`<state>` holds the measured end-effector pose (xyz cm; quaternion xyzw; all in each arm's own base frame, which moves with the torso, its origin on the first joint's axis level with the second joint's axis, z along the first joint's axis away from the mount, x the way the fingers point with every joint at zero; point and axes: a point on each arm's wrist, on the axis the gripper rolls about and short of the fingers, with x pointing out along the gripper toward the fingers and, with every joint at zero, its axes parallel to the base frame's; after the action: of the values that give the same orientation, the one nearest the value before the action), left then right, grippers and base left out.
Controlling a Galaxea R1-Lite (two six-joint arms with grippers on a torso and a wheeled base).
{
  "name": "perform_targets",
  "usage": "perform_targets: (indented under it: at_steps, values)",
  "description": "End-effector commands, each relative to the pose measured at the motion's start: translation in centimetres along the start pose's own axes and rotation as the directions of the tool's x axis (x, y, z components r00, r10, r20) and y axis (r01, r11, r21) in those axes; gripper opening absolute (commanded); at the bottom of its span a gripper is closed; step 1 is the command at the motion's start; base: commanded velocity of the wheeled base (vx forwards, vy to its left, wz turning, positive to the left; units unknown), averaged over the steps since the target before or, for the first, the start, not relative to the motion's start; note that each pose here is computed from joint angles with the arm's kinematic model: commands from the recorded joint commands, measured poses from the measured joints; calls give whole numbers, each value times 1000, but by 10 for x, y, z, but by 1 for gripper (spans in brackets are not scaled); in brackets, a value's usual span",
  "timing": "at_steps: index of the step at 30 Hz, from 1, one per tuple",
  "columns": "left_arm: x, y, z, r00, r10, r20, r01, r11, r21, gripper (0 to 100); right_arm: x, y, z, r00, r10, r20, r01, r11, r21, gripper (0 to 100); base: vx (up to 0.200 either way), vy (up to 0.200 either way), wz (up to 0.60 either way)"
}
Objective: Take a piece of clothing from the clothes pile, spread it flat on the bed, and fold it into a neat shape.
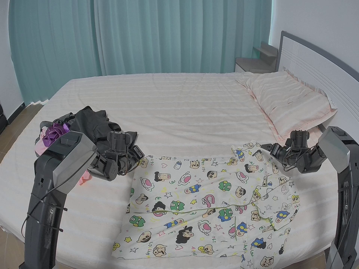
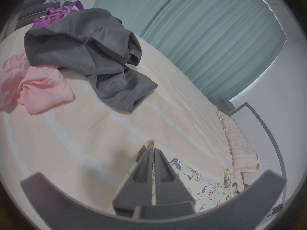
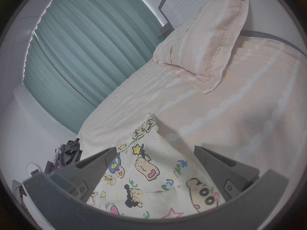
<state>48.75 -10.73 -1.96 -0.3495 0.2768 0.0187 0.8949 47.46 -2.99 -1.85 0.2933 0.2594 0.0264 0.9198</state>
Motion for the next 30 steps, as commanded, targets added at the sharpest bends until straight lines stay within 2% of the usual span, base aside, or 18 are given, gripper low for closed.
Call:
perform_targets:
  at_steps: [1, 13, 19, 26, 27, 30]
  values:
    - [-2, -6, 11, 999, -12, 41, 12, 1000, -6, 0, 4, 4, -1, 1000, 11, 0, -11, 1000, -8, 100, 0, 0, 0]
    - [-1, -13, 33, 990, -8, 144, 14, 999, -37, 0, 18, 9, -6, 1000, 27, 4, -27, 999, -21, 100, 0, 0, 0]
    - [-1, -12, 33, 990, -3, 143, 9, 999, -44, 0, 20, 9, -4, 1000, 21, -6, -21, 1000, -19, 100, 0, 0, 0]
    - [-1, -13, 29, 991, 1, 131, 5, 999, -41, 0, 30, 13, -20, 998, 21, -53, -24, 997, -72, 100, 0, 0, 0]
    - [-1, -12, 28, 992, 3, 129, 3, 999, -41, 0, 31, 15, -23, 997, 17, -69, -22, 997, -76, 0, 0, 0, 0]
    - [-1, -12, 27, 992, 4, 126, 1, 999, -40, 0, 36, 15, -24, 997, 18, -69, -25, 995, -96, 0, 0, 0, 0]
